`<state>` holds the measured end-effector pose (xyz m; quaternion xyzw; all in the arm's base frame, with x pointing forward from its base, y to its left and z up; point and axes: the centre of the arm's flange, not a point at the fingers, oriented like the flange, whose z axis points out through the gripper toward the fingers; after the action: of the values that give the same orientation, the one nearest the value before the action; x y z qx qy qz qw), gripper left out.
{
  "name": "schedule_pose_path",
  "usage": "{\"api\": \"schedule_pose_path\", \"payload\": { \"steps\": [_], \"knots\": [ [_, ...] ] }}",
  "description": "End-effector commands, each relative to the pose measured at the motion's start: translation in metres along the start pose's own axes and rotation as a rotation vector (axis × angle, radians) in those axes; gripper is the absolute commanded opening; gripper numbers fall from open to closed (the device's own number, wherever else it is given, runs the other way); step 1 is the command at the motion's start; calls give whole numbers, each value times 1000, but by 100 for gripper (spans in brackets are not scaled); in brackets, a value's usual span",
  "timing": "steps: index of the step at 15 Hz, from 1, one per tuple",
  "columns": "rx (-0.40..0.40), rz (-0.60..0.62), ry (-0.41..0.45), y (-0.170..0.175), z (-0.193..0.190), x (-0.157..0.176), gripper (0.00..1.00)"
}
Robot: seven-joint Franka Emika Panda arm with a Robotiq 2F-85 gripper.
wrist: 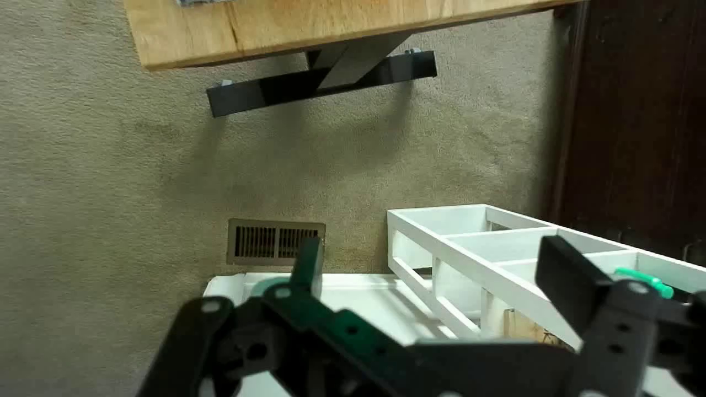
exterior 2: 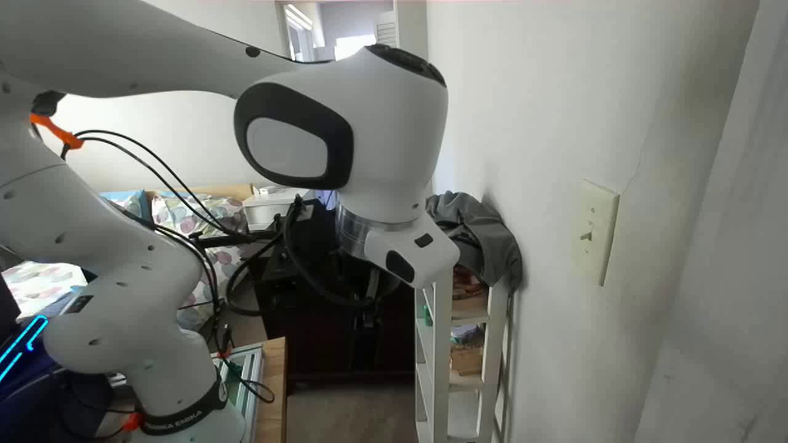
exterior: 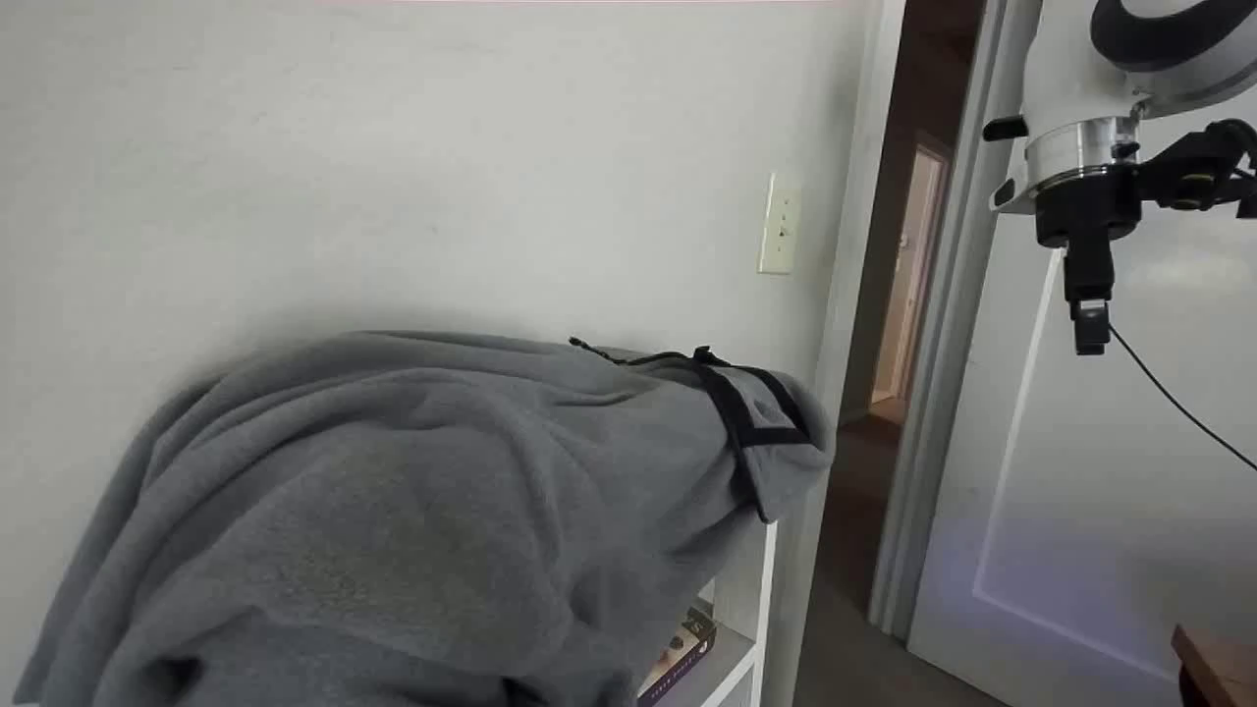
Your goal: Turn on the light switch.
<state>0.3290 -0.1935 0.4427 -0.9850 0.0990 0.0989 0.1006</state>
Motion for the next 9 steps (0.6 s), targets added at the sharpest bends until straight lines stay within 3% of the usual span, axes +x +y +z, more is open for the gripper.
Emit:
{"api": "schedule_pose_path", "payload": {
  "steps": [1,5,9],
  "knots": [
    [0,0,0,0,0,0,100],
    [-78,21,34,-5,-5,4,100],
    [-139,-25,151,-23,-13,14,100]
  ]
}}
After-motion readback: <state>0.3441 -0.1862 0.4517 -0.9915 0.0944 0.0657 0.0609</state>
